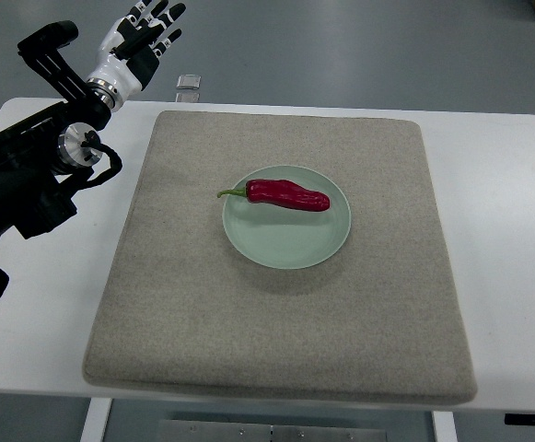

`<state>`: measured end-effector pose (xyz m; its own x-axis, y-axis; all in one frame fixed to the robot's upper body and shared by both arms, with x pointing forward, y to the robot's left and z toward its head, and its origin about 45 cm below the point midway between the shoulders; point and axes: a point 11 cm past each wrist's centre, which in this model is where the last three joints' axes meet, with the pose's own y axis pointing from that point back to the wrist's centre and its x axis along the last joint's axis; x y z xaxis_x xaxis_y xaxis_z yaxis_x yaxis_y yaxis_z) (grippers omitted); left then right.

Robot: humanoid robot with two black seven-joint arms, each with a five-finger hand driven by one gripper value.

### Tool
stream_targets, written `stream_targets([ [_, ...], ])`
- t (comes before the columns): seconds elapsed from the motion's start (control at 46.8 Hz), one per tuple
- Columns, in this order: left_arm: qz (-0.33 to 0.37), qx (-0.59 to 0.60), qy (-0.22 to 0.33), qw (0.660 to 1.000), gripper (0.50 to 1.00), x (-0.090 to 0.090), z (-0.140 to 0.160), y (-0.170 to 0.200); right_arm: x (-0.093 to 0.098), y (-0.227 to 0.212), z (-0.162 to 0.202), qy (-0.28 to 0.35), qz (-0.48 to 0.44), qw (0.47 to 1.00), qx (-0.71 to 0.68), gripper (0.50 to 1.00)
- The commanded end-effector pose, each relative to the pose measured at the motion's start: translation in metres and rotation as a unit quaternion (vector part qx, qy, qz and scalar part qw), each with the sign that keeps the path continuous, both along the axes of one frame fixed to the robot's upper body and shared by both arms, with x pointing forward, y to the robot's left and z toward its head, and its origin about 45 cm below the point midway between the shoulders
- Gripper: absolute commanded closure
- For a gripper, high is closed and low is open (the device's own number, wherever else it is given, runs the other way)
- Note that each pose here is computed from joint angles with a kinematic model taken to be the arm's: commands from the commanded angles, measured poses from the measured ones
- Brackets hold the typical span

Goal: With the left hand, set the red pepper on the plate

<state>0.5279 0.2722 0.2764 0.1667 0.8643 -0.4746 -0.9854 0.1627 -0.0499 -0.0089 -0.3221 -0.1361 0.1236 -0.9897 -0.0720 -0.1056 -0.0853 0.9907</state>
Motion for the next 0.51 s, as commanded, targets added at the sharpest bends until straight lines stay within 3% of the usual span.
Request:
stream_targets([
  [0.0, 0.001, 0.0, 0.001, 1.0, 0.508, 0.0, 0.0, 0.0, 0.0, 0.0, 0.0, -0.001, -0.003, 1.0, -0.001, 0.572],
  [0.15, 0.004, 0.003, 0.0, 1.0, 0.508, 0.0, 0.001, 0.004, -0.003, 0.035, 0.0, 0.003, 0.0, 0.998, 0.06, 0.572],
  [0.491, 0.009, 0.003, 0.0, 1.0, 0.508, 0.001, 0.001, 0.008, -0.006, 0.037, 0.0, 0.009, 0.005, 0.998, 0.063, 0.572],
])
